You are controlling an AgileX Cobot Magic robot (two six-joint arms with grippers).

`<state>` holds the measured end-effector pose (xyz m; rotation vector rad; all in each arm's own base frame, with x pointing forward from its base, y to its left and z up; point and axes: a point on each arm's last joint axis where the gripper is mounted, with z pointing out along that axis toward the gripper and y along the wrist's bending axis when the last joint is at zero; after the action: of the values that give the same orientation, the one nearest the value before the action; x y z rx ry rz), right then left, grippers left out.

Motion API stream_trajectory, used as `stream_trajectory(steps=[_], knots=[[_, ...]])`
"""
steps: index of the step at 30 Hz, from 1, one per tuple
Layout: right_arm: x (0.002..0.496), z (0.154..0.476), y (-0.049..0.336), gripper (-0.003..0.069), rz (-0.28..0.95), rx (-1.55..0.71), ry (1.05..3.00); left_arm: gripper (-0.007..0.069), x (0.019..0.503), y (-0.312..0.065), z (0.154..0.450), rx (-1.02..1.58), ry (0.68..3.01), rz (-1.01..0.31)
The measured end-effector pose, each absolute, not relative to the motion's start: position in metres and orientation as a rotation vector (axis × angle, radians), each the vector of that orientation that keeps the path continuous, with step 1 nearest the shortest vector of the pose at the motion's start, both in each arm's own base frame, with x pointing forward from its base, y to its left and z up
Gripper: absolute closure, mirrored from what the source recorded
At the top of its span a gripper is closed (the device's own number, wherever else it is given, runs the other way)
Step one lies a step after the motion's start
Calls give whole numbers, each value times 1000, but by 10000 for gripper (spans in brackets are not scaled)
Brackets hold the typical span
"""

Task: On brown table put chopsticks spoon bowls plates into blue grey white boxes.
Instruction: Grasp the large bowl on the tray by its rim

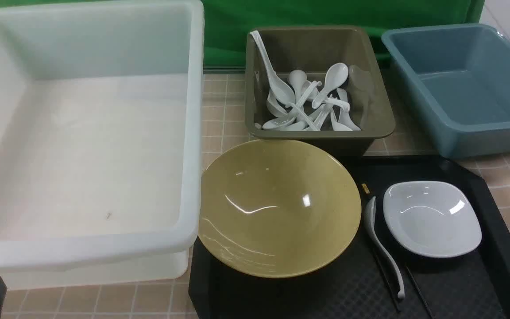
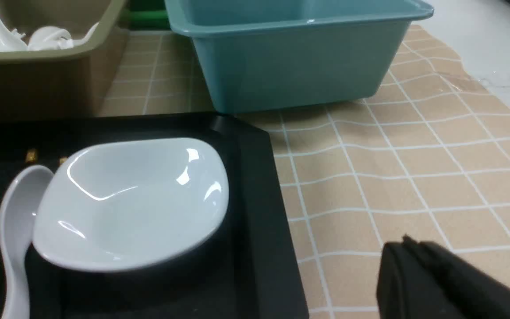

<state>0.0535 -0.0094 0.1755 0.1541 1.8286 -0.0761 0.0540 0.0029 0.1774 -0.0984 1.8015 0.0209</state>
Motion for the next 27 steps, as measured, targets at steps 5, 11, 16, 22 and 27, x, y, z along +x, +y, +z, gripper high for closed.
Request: stream_trajectory(steps=[5,11,16,22,27], knots=[[53,176,-9,610,-76,154,1829,623,54,3,177,-98,1802,21],[53,176,-9,610,-76,154,1829,623,54,3,177,-93,1802,17],[53,176,-9,610,-76,154,1829,623,54,2,177,-90,1802,15],[53,176,-9,608,-76,154,1829,623,54,2,177,-90,1803,14],[53,176,-9,606,-76,154,1829,623,54,2,177,-89,1809,13]])
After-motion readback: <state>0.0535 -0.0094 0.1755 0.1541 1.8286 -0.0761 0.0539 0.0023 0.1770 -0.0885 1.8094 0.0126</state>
